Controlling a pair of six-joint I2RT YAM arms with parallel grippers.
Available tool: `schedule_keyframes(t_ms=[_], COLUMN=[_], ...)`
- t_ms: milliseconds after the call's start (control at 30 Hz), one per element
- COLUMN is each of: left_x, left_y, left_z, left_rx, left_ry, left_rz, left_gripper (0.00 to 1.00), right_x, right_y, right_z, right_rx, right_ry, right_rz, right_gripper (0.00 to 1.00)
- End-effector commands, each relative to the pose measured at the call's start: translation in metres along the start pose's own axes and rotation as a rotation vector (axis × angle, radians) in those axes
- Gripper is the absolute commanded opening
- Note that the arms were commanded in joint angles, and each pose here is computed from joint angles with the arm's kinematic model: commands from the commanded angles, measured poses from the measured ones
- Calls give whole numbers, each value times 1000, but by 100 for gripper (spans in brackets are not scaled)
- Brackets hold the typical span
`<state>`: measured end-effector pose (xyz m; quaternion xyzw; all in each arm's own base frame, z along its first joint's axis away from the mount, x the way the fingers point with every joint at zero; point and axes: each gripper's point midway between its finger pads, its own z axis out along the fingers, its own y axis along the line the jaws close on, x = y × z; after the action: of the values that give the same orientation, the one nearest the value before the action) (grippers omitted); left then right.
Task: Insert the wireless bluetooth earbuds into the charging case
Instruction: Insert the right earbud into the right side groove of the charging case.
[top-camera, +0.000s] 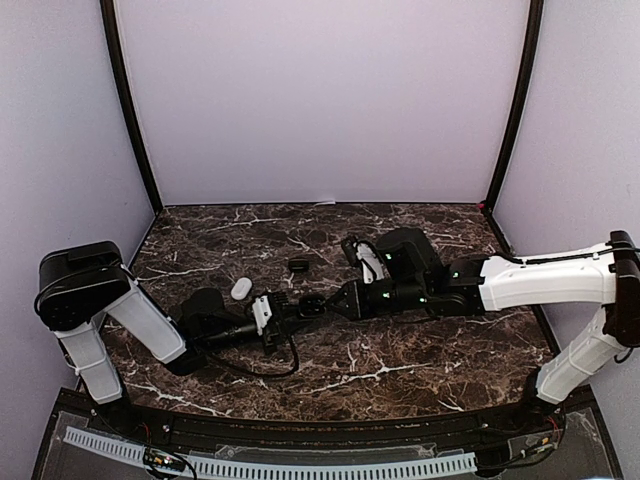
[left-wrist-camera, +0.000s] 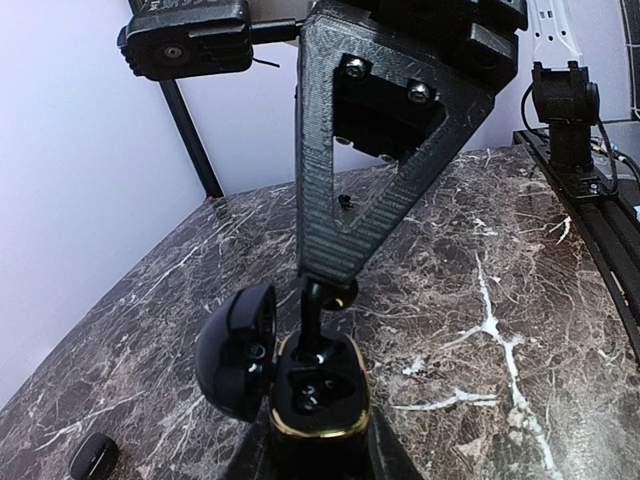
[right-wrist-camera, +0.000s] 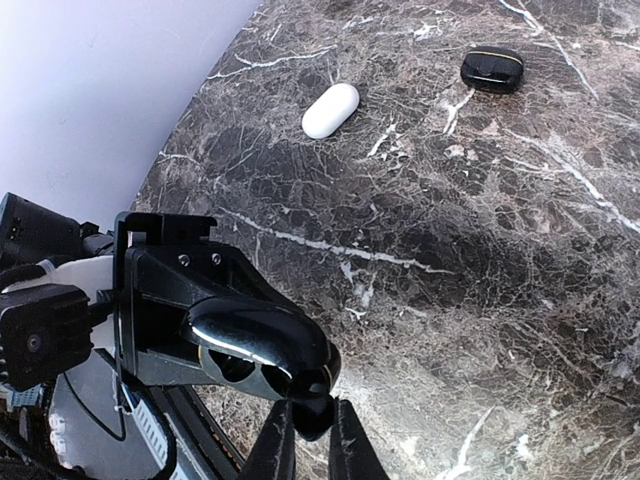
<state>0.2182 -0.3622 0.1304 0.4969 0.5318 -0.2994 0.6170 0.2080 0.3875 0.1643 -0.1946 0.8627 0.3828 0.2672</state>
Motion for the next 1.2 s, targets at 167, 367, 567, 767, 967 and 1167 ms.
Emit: schedule_keyframes(t_ms=[167, 367, 567, 767, 967, 1167], left_x=[-11, -9, -7, -5, -3, -5], left_y=[3, 3, 3, 4, 5, 4], left_z=[-1, 4, 7, 10, 10, 10], left_rx=[-3, 6, 12, 9, 6, 8], left_ry=[-42, -23, -12, -4, 5, -8], left_rz=[26, 31, 36, 35, 37, 24], left_gripper=[8, 8, 8, 8, 8, 8], right_x=[-5, -2, -1, 3, 6, 12], right_y=[-7, -7, -4, -3, 4, 9], right_z=[3, 8, 11, 13, 14, 15], right_rx=[38, 34, 17, 3, -30, -63], right_ry=[-17, 2, 15, 36, 62, 93], right_rz=[-9, -9, -15, -22, -34, -46], right_gripper=[13, 15, 13, 12, 18, 23])
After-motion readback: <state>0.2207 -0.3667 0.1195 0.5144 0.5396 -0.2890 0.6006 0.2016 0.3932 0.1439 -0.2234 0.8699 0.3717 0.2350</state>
